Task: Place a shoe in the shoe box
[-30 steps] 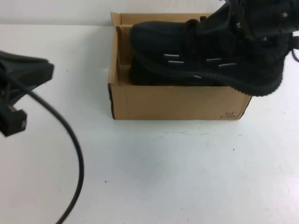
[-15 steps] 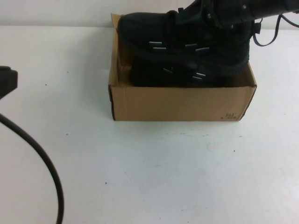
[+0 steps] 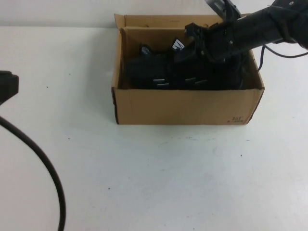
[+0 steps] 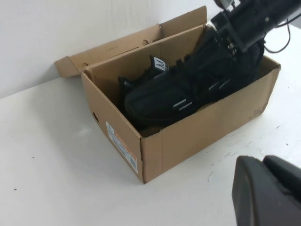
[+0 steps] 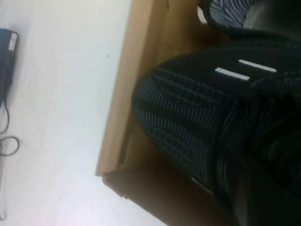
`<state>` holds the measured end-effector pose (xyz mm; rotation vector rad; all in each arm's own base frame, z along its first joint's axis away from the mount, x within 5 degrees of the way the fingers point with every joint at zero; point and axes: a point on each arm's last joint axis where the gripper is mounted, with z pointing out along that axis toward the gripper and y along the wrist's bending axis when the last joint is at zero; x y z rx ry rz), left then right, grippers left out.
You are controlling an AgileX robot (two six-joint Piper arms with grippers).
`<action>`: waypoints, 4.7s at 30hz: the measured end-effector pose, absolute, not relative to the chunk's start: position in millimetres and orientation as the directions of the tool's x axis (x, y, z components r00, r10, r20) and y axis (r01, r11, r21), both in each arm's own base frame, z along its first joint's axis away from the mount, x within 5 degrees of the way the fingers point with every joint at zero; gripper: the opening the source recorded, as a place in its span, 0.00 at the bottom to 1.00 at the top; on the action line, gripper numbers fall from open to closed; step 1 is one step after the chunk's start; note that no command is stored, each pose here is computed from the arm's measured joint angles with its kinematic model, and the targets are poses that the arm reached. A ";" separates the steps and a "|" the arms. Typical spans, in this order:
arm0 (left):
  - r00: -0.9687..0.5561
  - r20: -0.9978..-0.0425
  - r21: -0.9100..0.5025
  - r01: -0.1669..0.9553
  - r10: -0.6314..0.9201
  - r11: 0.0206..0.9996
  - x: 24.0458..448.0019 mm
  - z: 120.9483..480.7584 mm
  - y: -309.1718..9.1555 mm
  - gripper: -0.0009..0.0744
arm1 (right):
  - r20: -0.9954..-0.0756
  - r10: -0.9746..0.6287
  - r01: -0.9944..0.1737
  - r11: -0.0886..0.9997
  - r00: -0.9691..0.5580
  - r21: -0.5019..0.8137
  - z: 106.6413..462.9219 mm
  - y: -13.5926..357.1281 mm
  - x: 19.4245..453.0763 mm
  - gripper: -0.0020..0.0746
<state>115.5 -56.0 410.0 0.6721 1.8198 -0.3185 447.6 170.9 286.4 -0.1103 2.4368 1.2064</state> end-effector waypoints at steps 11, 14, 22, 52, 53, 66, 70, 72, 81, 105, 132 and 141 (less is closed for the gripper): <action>-0.223 -0.931 0.108 0.588 0.289 0.802 115.5 410.0 -56.0 0.01 | -0.296 0.093 -0.174 0.630 -0.951 0.757 262.6 172.6 450.0 0.06; -0.224 -0.930 0.109 0.588 0.290 0.801 115.4 409.9 -56.0 0.01 | -0.276 0.097 -0.154 0.634 -0.956 0.757 256.2 172.8 451.6 0.17; -0.241 -0.922 0.104 0.600 0.303 0.793 114.1 407.8 -56.5 0.01 | -0.333 0.050 -0.206 0.694 -0.942 0.689 258.6 167.6 450.2 0.49; -0.533 -0.704 0.296 0.379 0.469 0.877 112.0 383.3 -18.1 0.01 | -0.833 -0.131 -0.417 0.900 -0.538 0.127 479.4 98.3 318.9 0.01; -0.542 -0.713 0.304 0.332 0.444 0.893 113.2 384.5 -14.6 0.01 | -0.850 -0.133 -0.423 0.899 -0.509 0.113 488.6 95.6 308.6 0.01; -0.267 -0.939 0.159 0.217 0.216 0.963 93.5 382.1 -16.2 0.01 | -0.983 -0.061 -0.381 0.924 -0.173 0.009 487.1 50.3 149.4 0.01; -0.266 -0.952 0.084 0.241 0.149 0.967 88.1 358.8 -19.5 0.01 | -0.980 -0.078 -0.376 0.927 -0.183 -0.004 441.2 41.1 114.3 0.01; -0.291 -0.948 0.057 0.250 0.131 0.967 87.2 346.5 -20.6 0.01 | -0.975 -0.102 -0.378 0.926 -0.199 -0.020 415.4 37.9 102.2 0.01; -0.378 -0.922 -0.022 0.269 0.084 0.963 88.3 321.2 -24.7 0.01 | -0.975 -0.107 -0.345 0.938 -0.192 -0.035 309.3 26.1 67.2 0.01; -0.392 -0.916 -0.030 0.271 0.082 0.962 87.7 320.0 -25.1 0.01 | -0.959 0.013 -0.363 0.924 -0.284 0.120 270.2 29.4 58.2 0.01; -0.377 -0.912 0.065 0.251 0.159 0.966 87.9 313.1 -19.9 0.01 | -0.950 0.003 -0.370 0.921 -0.313 0.125 267.4 30.1 57.1 0.01; -0.186 -0.965 0.144 0.212 0.185 0.967 71.4 270.9 -13.2 0.01 | -0.949 0.006 -0.370 0.920 -0.315 0.128 267.3 30.3 57.0 0.01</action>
